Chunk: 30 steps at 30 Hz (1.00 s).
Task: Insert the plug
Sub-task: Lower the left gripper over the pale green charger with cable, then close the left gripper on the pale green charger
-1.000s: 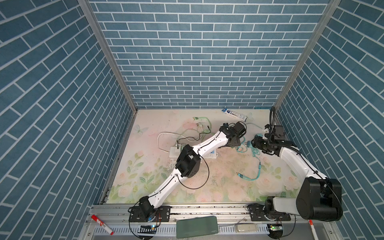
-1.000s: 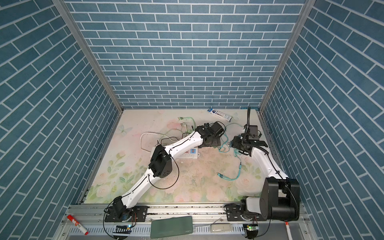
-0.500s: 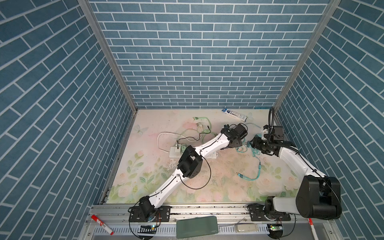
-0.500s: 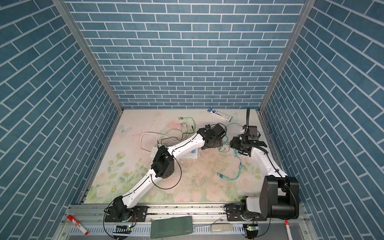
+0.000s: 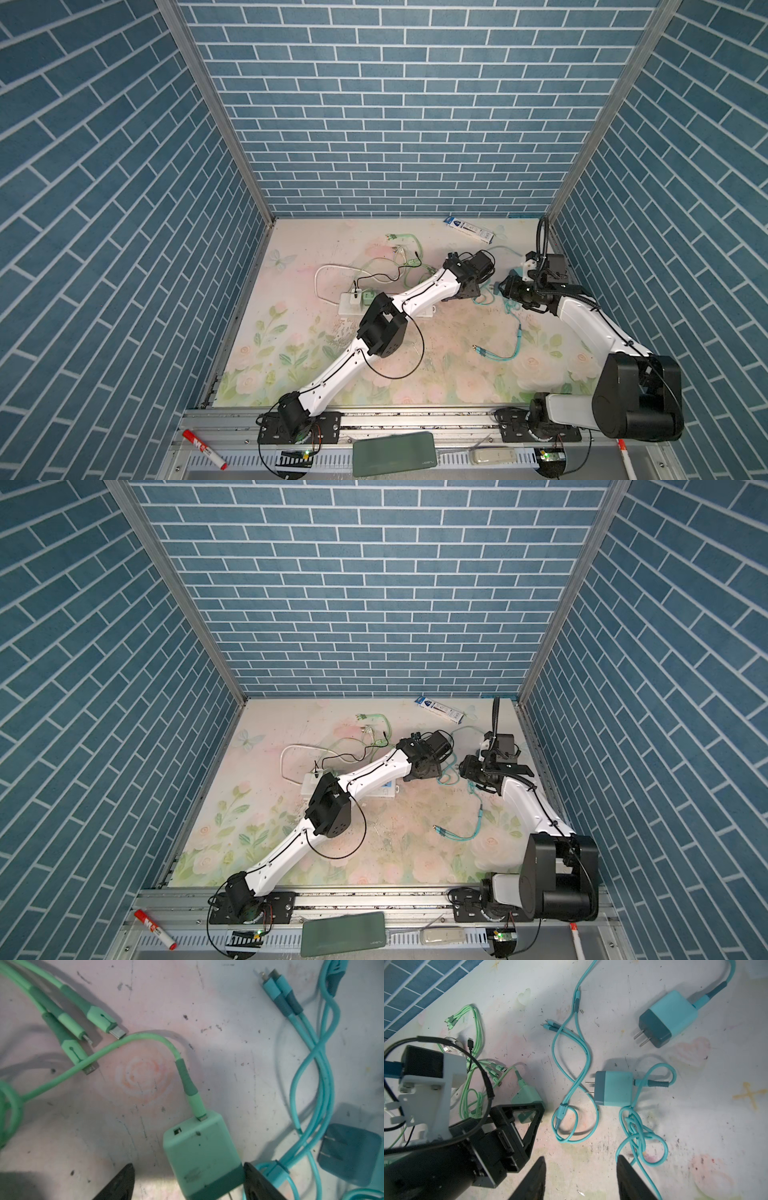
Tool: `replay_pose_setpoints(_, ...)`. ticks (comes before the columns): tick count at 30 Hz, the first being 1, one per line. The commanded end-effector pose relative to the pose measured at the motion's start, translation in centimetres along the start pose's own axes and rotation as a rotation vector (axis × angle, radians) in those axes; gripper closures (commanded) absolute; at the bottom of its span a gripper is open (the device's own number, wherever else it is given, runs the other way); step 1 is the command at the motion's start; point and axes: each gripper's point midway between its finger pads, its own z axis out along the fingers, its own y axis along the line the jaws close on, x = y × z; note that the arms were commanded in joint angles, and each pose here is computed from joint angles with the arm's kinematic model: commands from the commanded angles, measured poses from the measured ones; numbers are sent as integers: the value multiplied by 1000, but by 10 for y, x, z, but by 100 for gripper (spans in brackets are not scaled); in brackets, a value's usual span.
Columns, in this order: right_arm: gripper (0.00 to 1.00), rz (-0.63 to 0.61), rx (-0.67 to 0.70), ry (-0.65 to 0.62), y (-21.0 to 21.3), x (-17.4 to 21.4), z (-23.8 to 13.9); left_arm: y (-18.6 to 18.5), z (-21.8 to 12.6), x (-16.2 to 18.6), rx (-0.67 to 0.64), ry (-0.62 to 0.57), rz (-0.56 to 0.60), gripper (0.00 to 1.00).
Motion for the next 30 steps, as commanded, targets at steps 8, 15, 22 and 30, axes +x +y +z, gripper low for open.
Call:
replay_pose_setpoints(8,46,-22,-53,-15,8,1,-3,66,13,10,-197,75,23,32)
replay_pose_setpoints(15,47,-24,-71,-15,11,1,-2,65,19,6,-172,86,30,38)
replay_pose_setpoints(22,47,-23,-72,-13,10,2,0,63,24,11,-156,115,54,47)
replay_pose_setpoints(30,47,-25,-78,-16,11,1,0,58,30,15,-120,134,101,56)
